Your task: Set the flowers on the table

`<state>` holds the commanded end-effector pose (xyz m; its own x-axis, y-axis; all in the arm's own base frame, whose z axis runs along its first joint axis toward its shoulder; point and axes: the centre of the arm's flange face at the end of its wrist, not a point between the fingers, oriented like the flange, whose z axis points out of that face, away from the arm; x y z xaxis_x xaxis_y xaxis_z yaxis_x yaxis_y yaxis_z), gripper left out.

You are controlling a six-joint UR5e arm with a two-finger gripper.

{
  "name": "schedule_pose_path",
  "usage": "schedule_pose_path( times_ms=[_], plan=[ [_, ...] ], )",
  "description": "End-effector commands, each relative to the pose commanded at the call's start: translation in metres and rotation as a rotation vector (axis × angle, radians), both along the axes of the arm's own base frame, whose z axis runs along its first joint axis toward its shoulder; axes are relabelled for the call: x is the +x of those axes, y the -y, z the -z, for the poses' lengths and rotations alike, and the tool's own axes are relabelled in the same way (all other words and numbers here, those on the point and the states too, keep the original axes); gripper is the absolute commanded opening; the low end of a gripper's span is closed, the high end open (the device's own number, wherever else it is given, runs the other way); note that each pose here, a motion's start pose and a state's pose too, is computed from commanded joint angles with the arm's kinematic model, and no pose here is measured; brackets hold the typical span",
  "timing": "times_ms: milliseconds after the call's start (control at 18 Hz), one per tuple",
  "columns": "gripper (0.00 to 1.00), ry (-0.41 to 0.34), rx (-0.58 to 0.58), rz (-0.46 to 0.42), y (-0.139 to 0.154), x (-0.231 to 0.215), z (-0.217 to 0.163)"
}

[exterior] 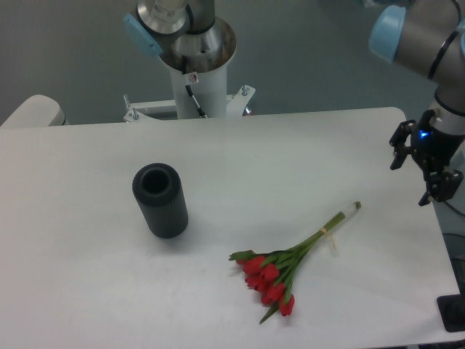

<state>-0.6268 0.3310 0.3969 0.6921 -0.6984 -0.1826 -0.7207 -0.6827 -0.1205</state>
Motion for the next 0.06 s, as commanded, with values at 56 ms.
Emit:
schedule_pose_path(
  times_ms=[56],
  plan=[
    [0.96,0.000,0.000,0.000,-0.0010,0.0005,0.0000]
  ],
)
